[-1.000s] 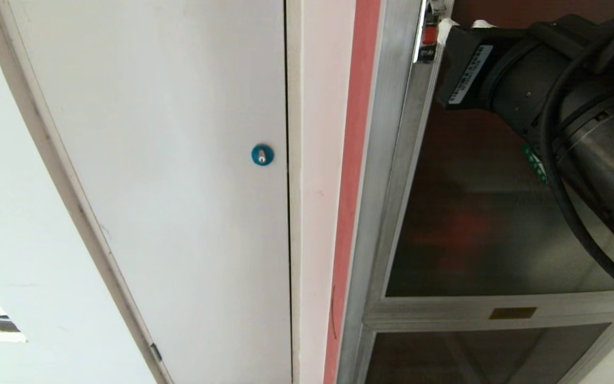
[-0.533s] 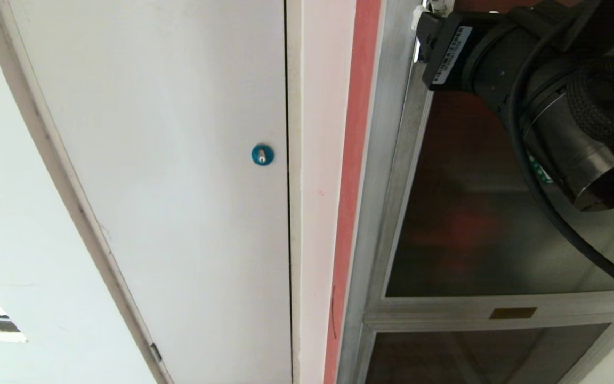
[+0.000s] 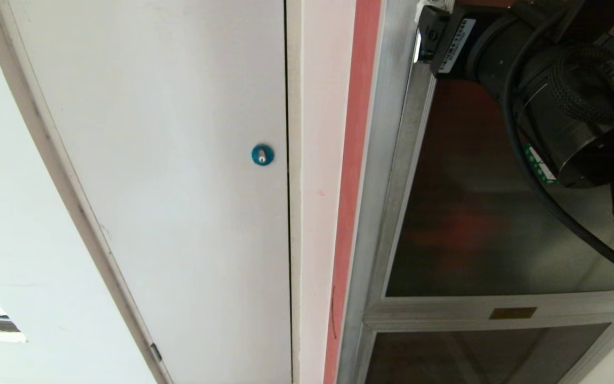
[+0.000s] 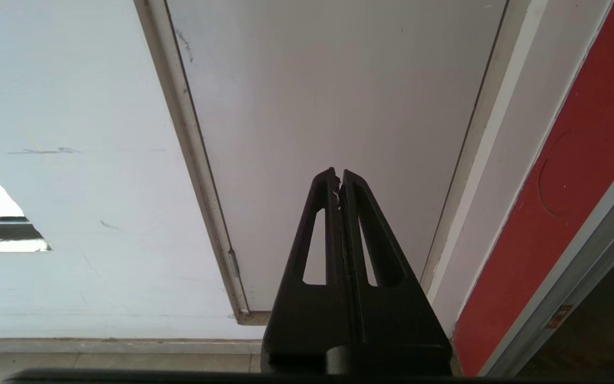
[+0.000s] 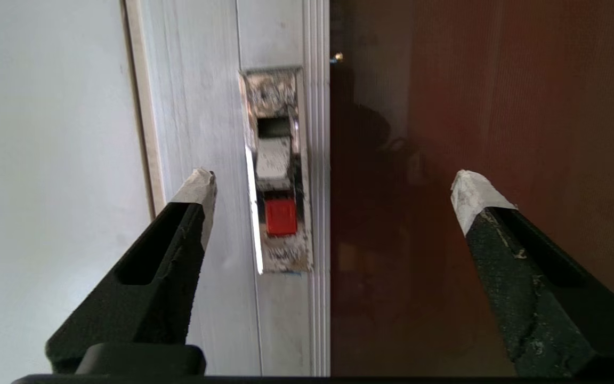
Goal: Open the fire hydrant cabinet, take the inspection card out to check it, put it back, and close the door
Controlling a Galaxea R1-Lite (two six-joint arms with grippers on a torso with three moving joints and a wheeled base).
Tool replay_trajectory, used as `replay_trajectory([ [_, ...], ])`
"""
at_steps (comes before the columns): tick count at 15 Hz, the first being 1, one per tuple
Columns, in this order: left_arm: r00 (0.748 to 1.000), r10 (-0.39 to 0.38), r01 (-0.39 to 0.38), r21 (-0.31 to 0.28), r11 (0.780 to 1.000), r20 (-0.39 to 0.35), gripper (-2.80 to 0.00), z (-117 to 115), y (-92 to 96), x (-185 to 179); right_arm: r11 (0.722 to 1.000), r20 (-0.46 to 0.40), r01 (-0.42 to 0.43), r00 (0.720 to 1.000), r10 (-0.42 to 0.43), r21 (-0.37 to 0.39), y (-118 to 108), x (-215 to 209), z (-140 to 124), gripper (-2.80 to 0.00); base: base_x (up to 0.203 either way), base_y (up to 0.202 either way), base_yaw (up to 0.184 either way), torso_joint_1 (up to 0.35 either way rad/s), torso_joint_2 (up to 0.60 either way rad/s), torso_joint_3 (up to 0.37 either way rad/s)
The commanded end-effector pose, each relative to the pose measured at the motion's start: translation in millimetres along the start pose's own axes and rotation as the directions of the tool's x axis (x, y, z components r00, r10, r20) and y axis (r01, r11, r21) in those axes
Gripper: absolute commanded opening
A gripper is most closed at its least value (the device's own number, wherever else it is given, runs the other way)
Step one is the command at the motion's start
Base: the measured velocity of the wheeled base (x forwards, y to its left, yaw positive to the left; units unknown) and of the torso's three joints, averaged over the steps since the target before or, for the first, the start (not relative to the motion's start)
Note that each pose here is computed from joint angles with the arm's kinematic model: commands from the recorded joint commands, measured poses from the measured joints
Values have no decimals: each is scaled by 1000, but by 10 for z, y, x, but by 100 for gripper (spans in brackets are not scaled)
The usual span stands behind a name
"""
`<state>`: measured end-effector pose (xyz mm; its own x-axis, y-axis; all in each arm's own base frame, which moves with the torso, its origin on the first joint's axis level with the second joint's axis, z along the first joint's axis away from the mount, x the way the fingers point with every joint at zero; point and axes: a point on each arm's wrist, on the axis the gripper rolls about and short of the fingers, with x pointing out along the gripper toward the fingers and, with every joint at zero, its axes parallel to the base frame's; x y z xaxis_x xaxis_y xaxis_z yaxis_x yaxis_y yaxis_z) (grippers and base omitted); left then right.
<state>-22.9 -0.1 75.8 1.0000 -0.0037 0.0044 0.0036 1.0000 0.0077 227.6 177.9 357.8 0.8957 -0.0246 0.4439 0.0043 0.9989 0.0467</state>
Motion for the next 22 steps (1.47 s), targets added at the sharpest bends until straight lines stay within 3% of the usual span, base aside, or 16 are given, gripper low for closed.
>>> replay_trajectory([
  [1, 1000, -1, 1, 0, 1000, -3, -280, -4, 0, 2, 1000, 3, 6, 1000, -6, -1, 28, 37, -16, 0, 0, 0, 0, 0, 0, 0],
  [12, 1000, 1, -1, 0, 1000, -3, -280, -4, 0, 2, 999, 1, 28, 1000, -28, -26, 20, 202, -74, 0, 0, 0, 0, 0, 0, 0],
  [13, 1000, 1, -1, 0, 1000, -3, -280, -4, 0, 2, 999, -3, 24, 1000, -24, -30, 23, 202, -80, -280, 0, 0, 0, 0, 0, 0],
  [22, 1000, 0, 0, 0, 1000, -2, -280, -4, 0, 1, 999, 1, 24, 1000, -24, -27, 30, 218, -67, -280, 0, 0, 0, 0, 0, 0],
])
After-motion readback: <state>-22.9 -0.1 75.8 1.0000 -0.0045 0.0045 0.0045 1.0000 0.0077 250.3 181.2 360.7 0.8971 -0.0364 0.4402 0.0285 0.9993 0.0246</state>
